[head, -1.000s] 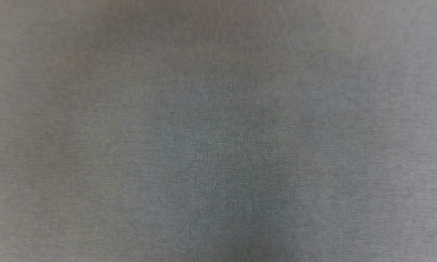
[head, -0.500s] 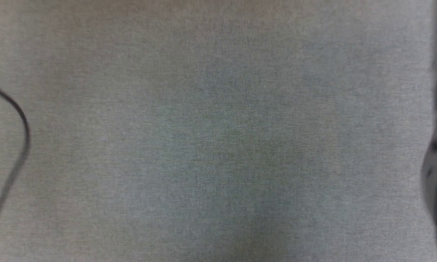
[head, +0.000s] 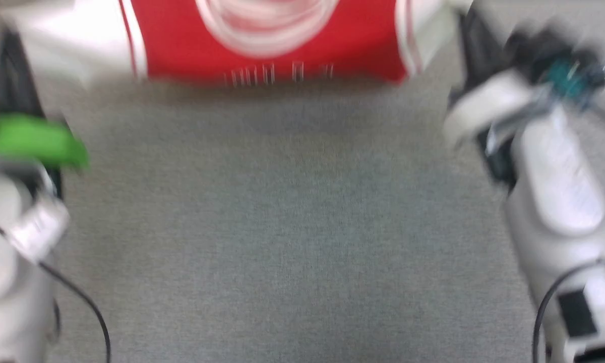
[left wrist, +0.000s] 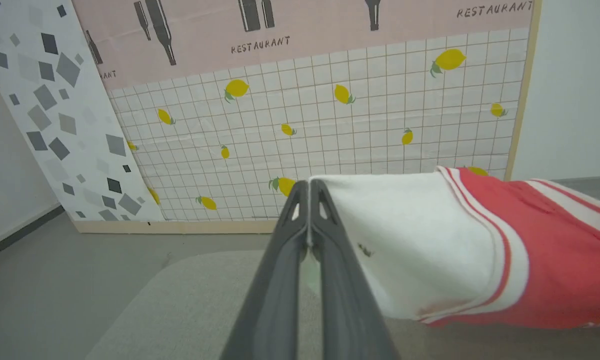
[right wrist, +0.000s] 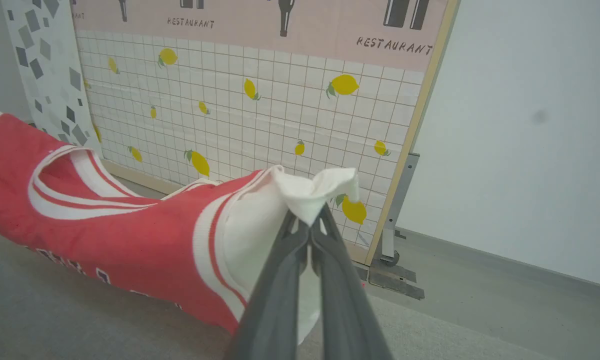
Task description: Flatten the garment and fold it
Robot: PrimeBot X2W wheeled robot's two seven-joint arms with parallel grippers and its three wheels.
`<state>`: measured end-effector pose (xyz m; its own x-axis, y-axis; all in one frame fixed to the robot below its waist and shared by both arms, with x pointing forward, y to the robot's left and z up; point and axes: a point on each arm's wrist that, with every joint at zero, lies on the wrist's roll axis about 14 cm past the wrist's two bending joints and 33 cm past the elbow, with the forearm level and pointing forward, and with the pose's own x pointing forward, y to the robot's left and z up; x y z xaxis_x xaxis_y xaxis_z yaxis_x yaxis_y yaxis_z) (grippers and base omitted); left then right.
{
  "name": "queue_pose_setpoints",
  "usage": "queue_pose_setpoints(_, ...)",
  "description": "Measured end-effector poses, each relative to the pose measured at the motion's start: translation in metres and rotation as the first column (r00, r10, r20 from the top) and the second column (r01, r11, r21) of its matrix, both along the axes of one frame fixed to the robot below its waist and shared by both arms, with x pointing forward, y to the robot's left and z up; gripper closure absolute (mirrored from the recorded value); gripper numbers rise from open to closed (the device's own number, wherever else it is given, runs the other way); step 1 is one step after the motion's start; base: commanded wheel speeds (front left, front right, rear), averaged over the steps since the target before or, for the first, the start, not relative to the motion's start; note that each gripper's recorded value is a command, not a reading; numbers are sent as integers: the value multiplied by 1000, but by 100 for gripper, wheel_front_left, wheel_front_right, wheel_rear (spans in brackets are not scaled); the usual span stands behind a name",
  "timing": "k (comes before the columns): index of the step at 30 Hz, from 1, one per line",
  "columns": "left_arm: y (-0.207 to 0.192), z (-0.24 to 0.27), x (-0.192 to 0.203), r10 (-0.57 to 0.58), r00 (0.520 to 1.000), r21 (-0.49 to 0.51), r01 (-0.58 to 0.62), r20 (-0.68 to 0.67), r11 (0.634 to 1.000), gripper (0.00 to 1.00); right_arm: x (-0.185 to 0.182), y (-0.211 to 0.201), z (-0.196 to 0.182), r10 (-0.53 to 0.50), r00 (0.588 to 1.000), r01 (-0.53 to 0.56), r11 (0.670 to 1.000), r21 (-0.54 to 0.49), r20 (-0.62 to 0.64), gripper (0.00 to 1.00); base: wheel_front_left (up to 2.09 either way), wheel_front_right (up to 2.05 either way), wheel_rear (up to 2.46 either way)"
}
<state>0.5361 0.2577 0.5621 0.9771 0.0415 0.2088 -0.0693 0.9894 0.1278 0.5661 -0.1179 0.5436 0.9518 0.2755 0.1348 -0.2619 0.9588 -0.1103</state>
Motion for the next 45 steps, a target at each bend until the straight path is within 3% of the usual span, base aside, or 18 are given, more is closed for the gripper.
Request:
queue_pose_setpoints(16, 19, -85, -168, 68, 964, -78, -91, -257, 993, 100, -150, 11, -61, 56, 979, -51, 998, 29, -196, 100, 0, 0, 0)
queue_pose_setpoints(25, 21, -136, -253, 89, 915, -106, -141, -393, 984, 100, -230, -7, -111, 21, 944, -9, 999, 39, -328, 100, 0, 0, 0)
queue_pose_setpoints(36, 20, -167, -282, 110, 873, -94, -175, -475, 980, 100, -284, -20, -152, -8, 897, 27, 999, 36, -443, 100, 0, 0, 0)
queue_pose_setpoints(41, 21, -170, -282, 118, 866, -98, -188, -486, 977, 100, -288, -23, -158, -21, 886, 46, 998, 42, -463, 100, 0, 0, 0)
queue_pose_setpoints(42, 22, -170, -282, 119, 866, -97, -189, -486, 977, 100, -288, -22, -158, -23, 886, 50, 998, 46, -463, 63, 0, 0, 0)
queue_pose_setpoints(43, 22, -169, -281, 120, 867, -98, -190, -484, 977, 100, -287, -21, -157, -22, 886, 52, 997, 52, -463, 6, 0, 0, 0)
queue_pose_setpoints(44, 22, -168, -280, 121, 869, -99, -191, -480, 977, 100, -286, -20, -156, -22, 888, 55, 997, 57, -460, 0, 0, 0, 0)
queue_pose_setpoints(45, 22, -167, -279, 121, 871, -98, -190, -476, 977, 100, -284, -20, -154, -23, 890, 57, 996, 62, -455, 0, 0, 0, 0)
